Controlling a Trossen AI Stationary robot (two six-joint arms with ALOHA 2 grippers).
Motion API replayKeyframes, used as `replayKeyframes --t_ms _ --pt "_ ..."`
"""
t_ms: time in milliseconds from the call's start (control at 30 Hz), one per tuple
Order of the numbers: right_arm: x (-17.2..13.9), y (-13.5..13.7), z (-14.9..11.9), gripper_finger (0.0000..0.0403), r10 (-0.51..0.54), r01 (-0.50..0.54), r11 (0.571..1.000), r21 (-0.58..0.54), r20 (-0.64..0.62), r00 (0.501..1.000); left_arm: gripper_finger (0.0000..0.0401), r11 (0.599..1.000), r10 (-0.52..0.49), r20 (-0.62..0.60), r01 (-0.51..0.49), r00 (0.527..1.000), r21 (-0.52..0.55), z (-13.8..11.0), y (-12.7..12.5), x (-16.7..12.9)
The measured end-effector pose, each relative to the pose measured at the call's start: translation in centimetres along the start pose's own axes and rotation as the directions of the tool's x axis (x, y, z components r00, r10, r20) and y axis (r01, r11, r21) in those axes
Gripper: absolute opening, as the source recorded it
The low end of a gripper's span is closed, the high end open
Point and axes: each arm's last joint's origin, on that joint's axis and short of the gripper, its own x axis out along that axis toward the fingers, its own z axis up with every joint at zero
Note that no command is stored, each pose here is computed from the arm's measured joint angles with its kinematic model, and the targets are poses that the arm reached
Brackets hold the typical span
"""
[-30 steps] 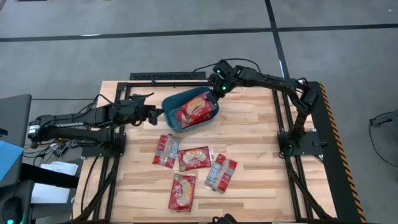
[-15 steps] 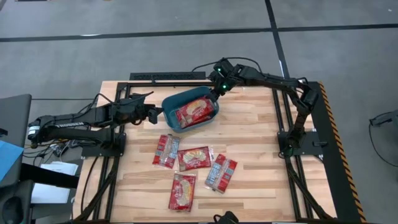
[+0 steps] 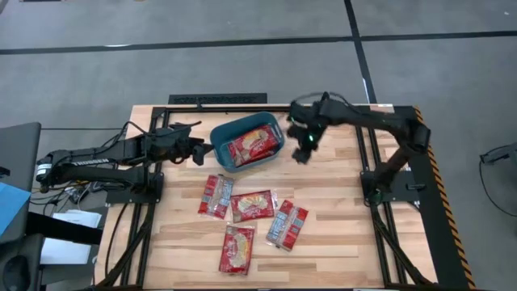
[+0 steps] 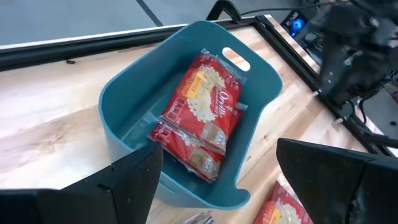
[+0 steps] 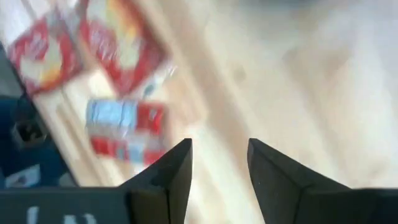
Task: Sort popcorn bags into baskets
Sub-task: Put the red popcorn bag into the blue bin
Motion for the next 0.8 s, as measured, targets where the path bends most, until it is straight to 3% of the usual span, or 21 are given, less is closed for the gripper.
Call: replayKeyframes --t_ms 133,267,467,567,667,800 --pt "2.1 2.9 -4.1 0.0177 0.017 -0.017 1.000 0.004 -0.052 0.999 0.0303 0.999 -0.014 -0.011 0.014 1.000 0.029 0.0 0.0 0.0" --pt "5.6 5.2 -7.2 0.0206 0.057 -0.056 0.998 0.012 -0.052 0.997 0.0303 0.999 -0.022 -0.017 0.022 1.000 0.049 0.0 -0.1 0.0" --pt "10.3 6.8 -7.9 0.0269 0.084 -0.084 0.996 -0.015 0.014 0.996 0.0303 0.997 -0.031 -0.025 0.032 0.999 0.064 -0.1 -0.1 0.0" --pt "12.3 7.1 -7.7 0.0285 0.040 -0.036 0.983 -0.181 0.016 0.999 0.0303 0.997 -0.032 -0.026 0.034 0.999 0.068 -0.1 -0.1 0.0" --pt "14.3 7.9 -7.9 0.0286 0.027 -0.023 0.910 -0.414 0.005 1.000 0.0303 0.996 -0.031 -0.028 0.033 0.999 0.086 -0.1 -0.1 0.0" --pt "16.1 9.4 -8.3 0.0283 0.006 -0.031 0.749 -0.661 -0.040 0.999 0.0303 0.995 -0.026 -0.050 0.030 0.998 0.096 -0.3 0.0 0.0"
